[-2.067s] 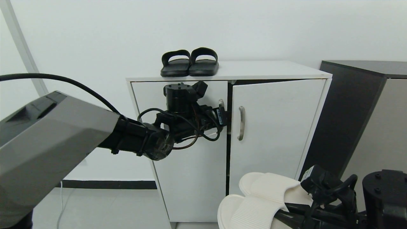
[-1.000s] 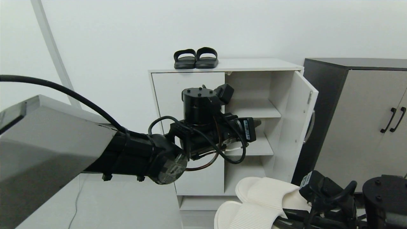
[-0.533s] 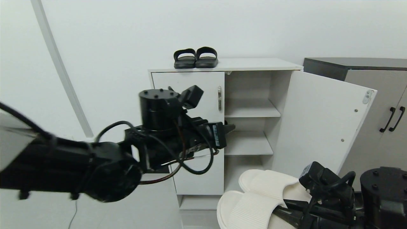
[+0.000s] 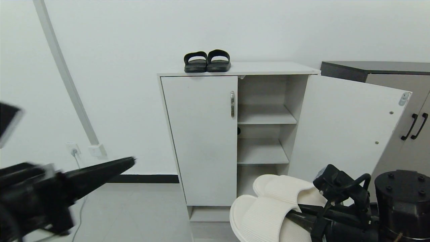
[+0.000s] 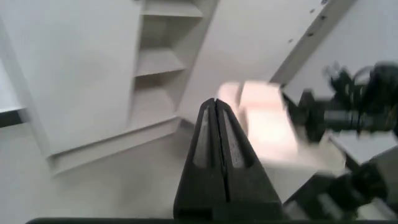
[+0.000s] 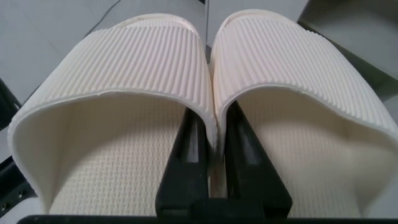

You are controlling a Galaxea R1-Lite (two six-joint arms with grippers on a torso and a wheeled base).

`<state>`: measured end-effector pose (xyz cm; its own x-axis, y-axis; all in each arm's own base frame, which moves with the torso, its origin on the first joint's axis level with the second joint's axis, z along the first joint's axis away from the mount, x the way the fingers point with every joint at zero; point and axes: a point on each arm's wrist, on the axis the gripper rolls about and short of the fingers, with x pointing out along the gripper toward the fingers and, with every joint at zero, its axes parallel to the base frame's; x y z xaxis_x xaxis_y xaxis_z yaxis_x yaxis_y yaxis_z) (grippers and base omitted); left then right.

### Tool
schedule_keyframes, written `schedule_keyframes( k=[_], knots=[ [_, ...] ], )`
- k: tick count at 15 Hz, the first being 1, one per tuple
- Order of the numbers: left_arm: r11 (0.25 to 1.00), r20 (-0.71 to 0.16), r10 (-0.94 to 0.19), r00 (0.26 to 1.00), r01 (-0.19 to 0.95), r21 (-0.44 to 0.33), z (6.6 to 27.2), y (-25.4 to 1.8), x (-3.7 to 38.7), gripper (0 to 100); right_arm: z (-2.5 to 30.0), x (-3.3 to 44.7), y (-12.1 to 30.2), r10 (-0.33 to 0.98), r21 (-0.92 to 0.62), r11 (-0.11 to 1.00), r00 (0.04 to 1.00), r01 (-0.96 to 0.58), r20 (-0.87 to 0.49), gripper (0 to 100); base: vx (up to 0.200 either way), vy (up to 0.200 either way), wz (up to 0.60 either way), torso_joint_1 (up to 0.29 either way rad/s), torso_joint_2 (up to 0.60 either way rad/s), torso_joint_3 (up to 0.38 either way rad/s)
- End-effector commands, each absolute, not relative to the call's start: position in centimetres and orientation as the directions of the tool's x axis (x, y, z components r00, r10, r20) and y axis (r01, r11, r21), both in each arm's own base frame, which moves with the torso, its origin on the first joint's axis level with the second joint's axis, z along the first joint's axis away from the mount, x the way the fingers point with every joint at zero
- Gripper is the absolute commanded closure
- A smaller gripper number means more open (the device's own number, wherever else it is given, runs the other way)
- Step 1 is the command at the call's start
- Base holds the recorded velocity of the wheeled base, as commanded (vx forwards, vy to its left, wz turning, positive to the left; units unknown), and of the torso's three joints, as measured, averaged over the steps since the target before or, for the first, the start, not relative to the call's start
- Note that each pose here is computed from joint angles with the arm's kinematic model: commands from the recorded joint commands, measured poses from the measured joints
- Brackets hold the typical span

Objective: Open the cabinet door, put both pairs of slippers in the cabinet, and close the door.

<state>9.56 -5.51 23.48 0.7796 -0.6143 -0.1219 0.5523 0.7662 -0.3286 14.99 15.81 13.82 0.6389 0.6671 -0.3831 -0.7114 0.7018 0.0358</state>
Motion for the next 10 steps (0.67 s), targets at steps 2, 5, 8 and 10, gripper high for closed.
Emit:
schedule_keyframes(
  k=[2, 5, 8, 10],
  knots=[
    [0.958, -0.079, -0.242, 0.967, 0.226, -0.178, 17.4, 0.2, -2.5, 100, 13.3, 16.4, 16.5, 0.636, 0.037, 0.729, 0.656, -0.684, -0.407, 100, 0.000, 0.000, 0.00, 0.000, 0.00, 0.000],
    [0.991, -0.081, -0.043, 0.996, 0.032, -0.128, 13.4, 0.0, -3.2, 100, 12.6, 18.0, 17.7, 0.561, 0.051, 0.799, 0.712, -0.599, -0.422, 100, 0.000, 0.000, 0.00, 0.000, 0.00, 0.000],
    [0.998, -0.077, 0.054, 0.996, -0.056, -0.031, 10.1, -0.1, -2.9, 100, 12.4, 19.1, 18.6, 0.519, 0.056, 0.836, 0.752, -0.546, -0.406, 100, 0.000, 0.000, 0.00, 0.000, 0.00, 0.000],
    [0.994, -0.018, 0.104, 0.994, -0.105, -0.023, 8.1, 0.1, -1.8, 100, 12.0, 19.5, 18.9, 0.487, 0.048, 0.856, 0.770, -0.515, -0.413, 100, 0.000, 0.000, 0.00, 0.000, 0.00, 0.000]
  ],
)
